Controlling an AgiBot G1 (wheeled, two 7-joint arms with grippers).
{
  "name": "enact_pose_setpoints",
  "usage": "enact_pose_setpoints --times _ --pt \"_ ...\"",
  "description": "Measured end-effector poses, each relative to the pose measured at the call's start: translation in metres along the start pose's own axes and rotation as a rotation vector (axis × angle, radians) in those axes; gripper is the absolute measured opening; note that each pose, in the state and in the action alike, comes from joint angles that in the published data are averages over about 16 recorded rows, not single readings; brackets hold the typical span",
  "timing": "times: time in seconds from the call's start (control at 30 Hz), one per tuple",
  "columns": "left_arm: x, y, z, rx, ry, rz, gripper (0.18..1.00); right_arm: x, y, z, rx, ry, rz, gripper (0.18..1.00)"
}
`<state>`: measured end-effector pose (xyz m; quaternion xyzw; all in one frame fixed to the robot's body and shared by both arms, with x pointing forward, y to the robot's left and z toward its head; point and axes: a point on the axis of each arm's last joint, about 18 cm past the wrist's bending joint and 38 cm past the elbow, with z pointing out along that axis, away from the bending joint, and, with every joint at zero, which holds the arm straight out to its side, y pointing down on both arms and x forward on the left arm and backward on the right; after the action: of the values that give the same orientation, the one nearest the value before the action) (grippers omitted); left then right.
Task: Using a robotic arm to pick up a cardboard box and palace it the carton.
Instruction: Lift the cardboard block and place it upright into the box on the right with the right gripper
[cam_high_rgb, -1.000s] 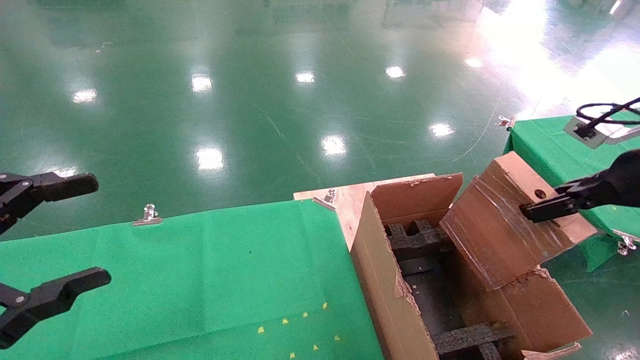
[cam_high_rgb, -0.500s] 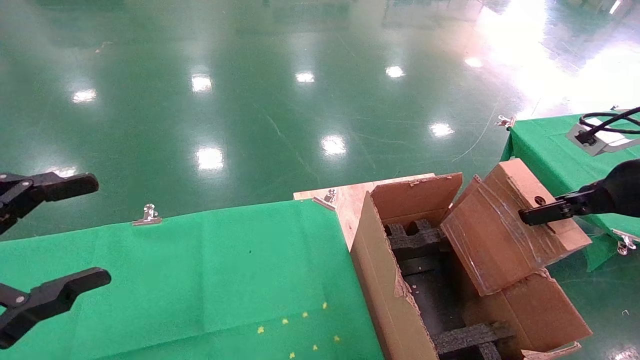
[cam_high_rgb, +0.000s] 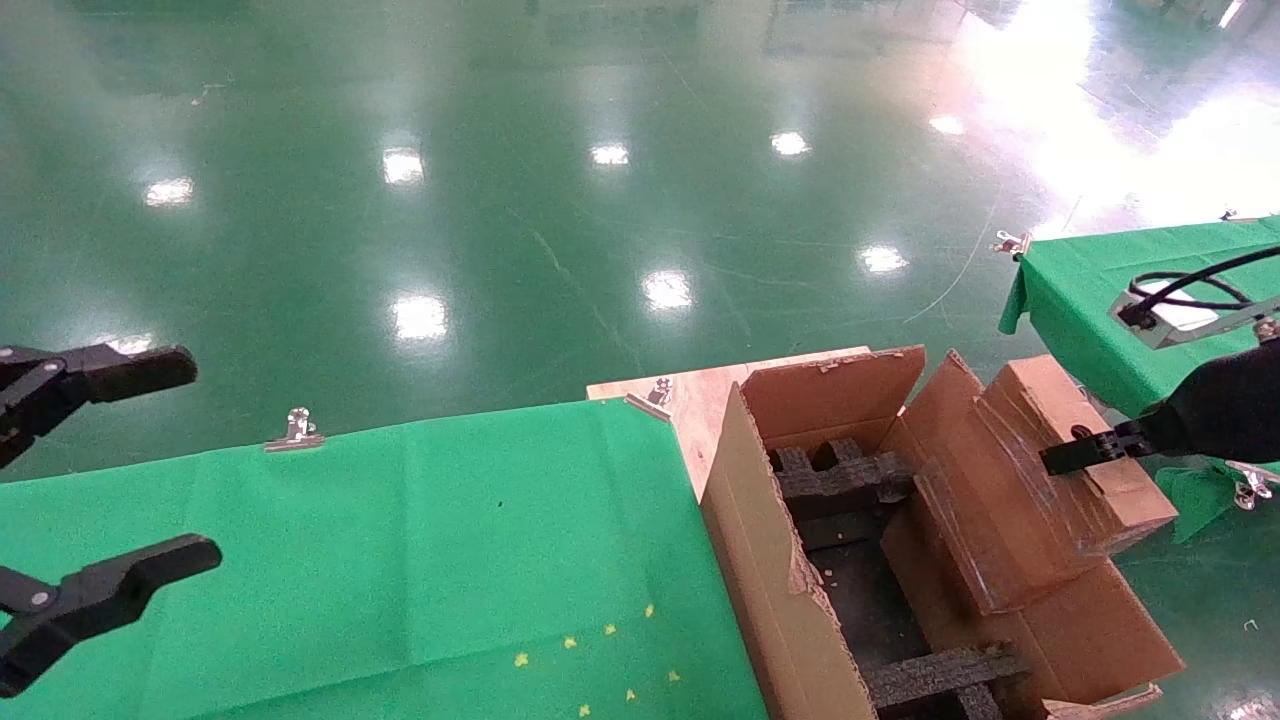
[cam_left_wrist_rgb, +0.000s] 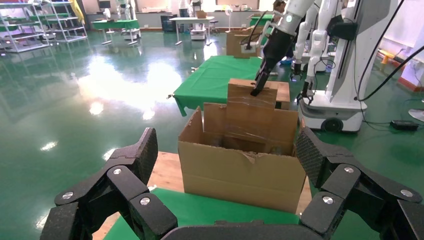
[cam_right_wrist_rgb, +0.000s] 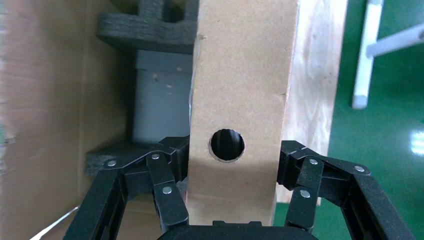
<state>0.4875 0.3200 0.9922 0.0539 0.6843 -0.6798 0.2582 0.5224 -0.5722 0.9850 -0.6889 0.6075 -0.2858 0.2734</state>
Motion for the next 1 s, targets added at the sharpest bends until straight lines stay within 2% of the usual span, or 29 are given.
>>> enact_pose_setpoints --times 1.0 --pt "0.000 0.000 0.000 0.000 0.000 0.000 1.001 -0.019 0.016 0.077 -0.095 0.101 0.032 0.273"
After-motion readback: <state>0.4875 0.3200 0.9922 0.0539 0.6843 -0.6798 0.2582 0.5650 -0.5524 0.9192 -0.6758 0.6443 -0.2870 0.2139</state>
